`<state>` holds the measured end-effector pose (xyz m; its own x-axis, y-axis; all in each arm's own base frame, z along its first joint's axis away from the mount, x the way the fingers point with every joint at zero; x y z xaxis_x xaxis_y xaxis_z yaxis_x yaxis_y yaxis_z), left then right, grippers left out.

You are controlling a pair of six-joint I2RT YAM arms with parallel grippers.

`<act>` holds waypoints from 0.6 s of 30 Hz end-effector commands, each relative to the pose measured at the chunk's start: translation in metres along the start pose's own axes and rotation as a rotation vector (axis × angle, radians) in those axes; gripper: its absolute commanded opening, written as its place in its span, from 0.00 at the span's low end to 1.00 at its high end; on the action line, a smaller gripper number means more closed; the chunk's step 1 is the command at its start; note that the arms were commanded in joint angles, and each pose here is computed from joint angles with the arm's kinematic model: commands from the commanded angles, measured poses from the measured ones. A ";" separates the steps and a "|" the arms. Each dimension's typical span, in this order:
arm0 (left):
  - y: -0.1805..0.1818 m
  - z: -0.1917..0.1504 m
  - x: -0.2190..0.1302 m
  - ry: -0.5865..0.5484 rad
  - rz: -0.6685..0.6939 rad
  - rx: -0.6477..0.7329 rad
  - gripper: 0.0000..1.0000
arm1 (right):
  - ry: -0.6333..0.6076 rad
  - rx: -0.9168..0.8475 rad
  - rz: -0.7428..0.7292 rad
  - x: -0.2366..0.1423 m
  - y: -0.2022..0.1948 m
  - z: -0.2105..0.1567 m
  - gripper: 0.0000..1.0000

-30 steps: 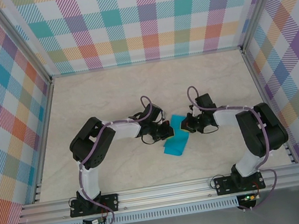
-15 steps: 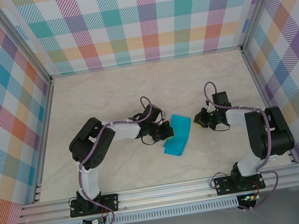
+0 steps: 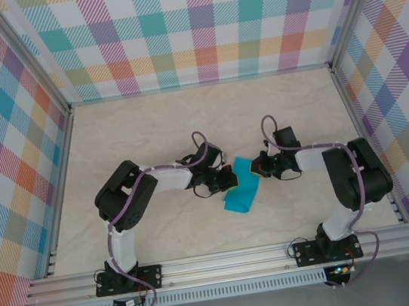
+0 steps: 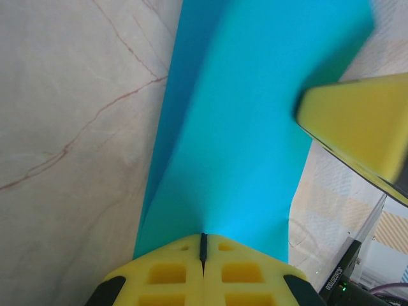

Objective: Fold a paper plane with a square sheet of paper (pick it up from the middle)
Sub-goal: Fold the square sheet of paper in half at the center of the table.

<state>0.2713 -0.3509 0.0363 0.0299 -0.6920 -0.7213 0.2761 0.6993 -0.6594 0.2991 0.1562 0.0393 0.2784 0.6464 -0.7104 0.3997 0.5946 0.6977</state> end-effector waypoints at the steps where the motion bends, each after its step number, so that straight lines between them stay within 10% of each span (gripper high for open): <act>1: 0.094 -0.077 0.011 0.223 0.371 -0.186 0.00 | -0.063 0.029 -0.005 -0.002 0.001 0.024 0.00; 10: 0.094 -0.079 0.010 0.224 0.364 -0.187 0.00 | -0.214 0.099 -0.008 -0.042 0.000 0.058 0.00; 18: 0.091 -0.073 0.011 0.214 0.360 -0.180 0.00 | 0.021 -0.044 0.052 -0.038 0.023 -0.029 0.00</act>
<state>0.2713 -0.3509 0.0363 0.0299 -0.6920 -0.7213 0.2761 0.6993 -0.6594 0.3068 0.1422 0.0900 0.3972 0.6332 -0.6642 0.3596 0.5585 0.7475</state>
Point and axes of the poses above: each hand's point on the last joint's axis, 136 mm out from that joint toward the fingers, its own x axis out along the fingers, its own y axis along the line the jaws close on, z = x × y, the point moved 3 cm from there along -x, back along the fingers, and after that the axes turned 14 degrees about x, right-handed, at the moved point
